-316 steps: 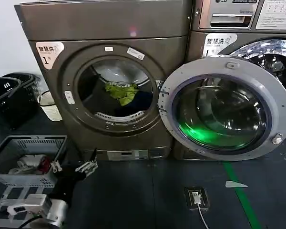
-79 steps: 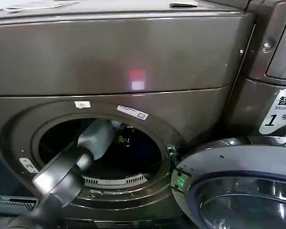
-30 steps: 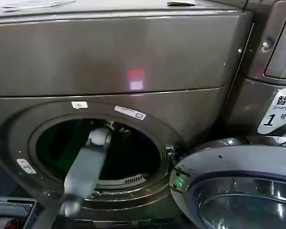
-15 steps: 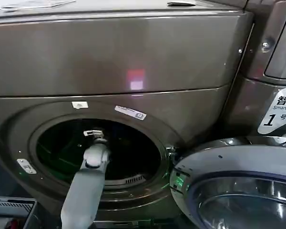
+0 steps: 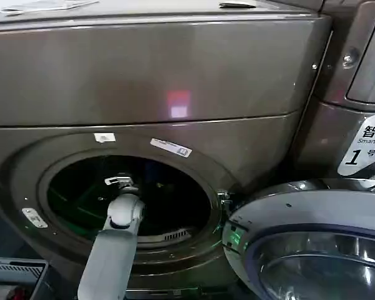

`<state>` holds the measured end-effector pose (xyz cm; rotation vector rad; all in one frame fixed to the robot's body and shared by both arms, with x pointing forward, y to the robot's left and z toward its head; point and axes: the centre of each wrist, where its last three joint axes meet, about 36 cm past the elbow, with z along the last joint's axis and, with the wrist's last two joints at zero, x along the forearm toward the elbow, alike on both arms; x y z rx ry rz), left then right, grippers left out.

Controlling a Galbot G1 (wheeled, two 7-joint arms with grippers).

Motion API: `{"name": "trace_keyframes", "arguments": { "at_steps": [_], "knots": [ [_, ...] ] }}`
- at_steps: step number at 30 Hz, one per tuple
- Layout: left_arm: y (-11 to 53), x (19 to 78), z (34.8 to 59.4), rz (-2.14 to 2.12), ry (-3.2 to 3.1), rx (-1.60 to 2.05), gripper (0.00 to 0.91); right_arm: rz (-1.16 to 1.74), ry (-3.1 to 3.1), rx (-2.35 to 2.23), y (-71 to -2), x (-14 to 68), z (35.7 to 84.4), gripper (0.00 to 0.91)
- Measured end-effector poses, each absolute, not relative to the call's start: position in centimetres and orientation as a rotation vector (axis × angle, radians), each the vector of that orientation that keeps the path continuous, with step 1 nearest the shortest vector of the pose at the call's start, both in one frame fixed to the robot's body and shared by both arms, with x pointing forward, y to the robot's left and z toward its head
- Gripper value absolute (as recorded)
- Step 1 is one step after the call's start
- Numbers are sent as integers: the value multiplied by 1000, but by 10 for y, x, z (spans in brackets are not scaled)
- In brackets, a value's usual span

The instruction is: Grasp the clothes from the dryer.

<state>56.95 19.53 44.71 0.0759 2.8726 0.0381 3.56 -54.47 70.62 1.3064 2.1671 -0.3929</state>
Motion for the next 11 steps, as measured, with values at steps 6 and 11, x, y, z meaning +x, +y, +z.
{"name": "trace_keyframes", "arguments": {
  "at_steps": [6,11],
  "knots": [
    [197,566,450,51,2865,60,0,-391,2177,1328,-546,31,707,907],
    [197,561,451,51,2863,59,0,-391,2186,1338,-544,29,709,907]
  ]
}}
